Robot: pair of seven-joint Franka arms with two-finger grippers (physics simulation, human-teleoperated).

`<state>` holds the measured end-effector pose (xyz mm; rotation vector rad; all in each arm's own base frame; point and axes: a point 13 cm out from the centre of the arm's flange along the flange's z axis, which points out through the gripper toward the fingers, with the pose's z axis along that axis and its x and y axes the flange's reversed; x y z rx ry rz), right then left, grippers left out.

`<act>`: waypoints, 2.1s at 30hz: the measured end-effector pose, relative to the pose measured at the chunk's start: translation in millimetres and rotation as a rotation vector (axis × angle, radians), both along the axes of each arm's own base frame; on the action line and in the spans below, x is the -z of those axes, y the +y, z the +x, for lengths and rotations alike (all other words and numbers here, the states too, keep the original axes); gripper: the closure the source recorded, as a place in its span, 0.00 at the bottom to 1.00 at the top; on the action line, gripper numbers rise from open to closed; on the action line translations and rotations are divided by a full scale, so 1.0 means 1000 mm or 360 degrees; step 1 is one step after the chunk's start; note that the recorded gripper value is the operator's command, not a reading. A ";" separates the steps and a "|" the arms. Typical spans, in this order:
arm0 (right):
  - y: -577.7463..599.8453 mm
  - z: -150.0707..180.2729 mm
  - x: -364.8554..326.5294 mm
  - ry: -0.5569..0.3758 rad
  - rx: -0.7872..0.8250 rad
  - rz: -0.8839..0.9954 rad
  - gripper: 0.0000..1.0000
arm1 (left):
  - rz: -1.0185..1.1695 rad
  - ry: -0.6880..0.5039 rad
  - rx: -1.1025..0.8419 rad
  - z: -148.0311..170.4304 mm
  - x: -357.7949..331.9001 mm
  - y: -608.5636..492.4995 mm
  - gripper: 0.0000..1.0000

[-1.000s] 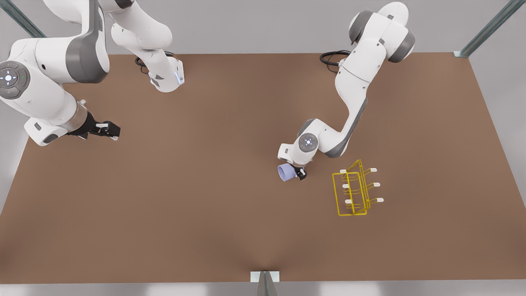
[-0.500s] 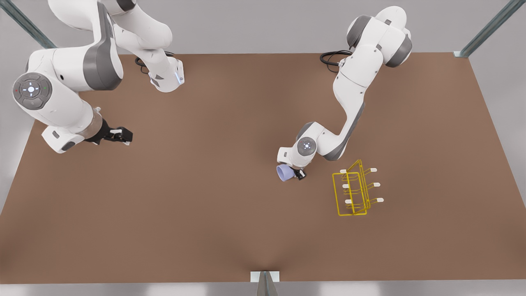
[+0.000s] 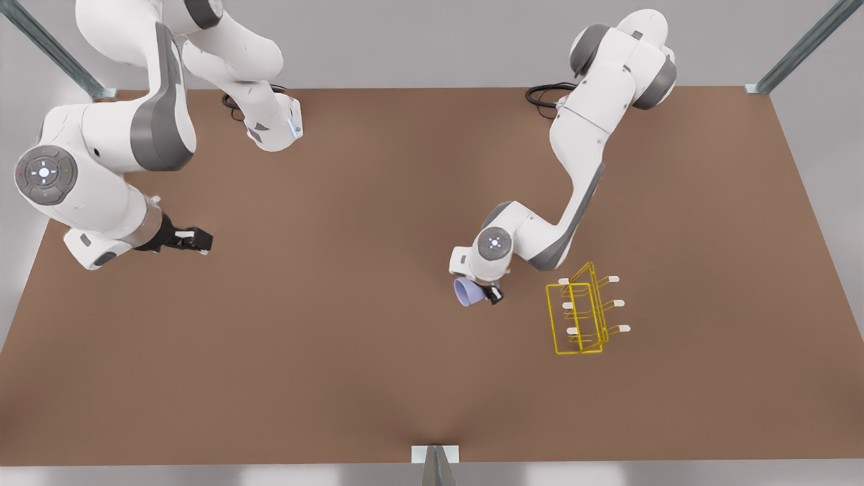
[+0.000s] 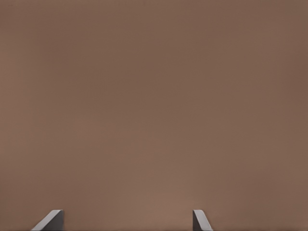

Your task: Place the cup on the cup holder

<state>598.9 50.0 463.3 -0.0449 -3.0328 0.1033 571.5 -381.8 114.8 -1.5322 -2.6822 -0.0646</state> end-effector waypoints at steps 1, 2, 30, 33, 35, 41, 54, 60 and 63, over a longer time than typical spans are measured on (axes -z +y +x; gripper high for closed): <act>-0.002 0.001 0.004 0.0011 0.0005 0.0001 0.00 | 0.0082 -0.0005 0.0044 0.004 -0.010 0.007 0.24; -0.003 0.002 0.007 0.0018 0.0007 -0.0002 0.00 | 0.0198 -0.0016 0.0110 0.006 -0.018 0.016 0.24; 0.088 -0.039 0.008 0.0172 -0.0245 -0.0059 0.00 | 0.2813 0.0366 0.0763 -0.009 -0.178 0.169 0.24; 0.085 -0.040 0.008 0.0183 -0.0238 -0.0066 0.00 | 0.2833 0.0354 0.0769 0.000 -0.176 0.173 0.24; 0.084 -0.041 0.008 0.0190 -0.0234 -0.0068 0.00 | 0.2849 0.0357 0.0780 0.007 -0.169 0.179 0.24; 0.086 -0.046 0.009 0.0214 -0.0242 -0.0072 0.00 | 0.2859 0.0339 0.0813 0.014 -0.152 0.184 0.24; 0.061 -0.024 0.007 0.0135 -0.0173 -0.0084 0.00 | 0.2850 0.0266 0.0798 0.023 -0.122 0.192 0.24; 0.063 -0.019 0.006 0.0105 -0.0177 -0.0081 0.00 | 0.2854 0.0271 0.0778 0.022 -0.107 0.206 0.24; 0.065 -0.018 0.006 0.0100 -0.0180 -0.0073 0.00 | 0.2845 0.0263 0.0769 0.020 -0.103 0.207 0.24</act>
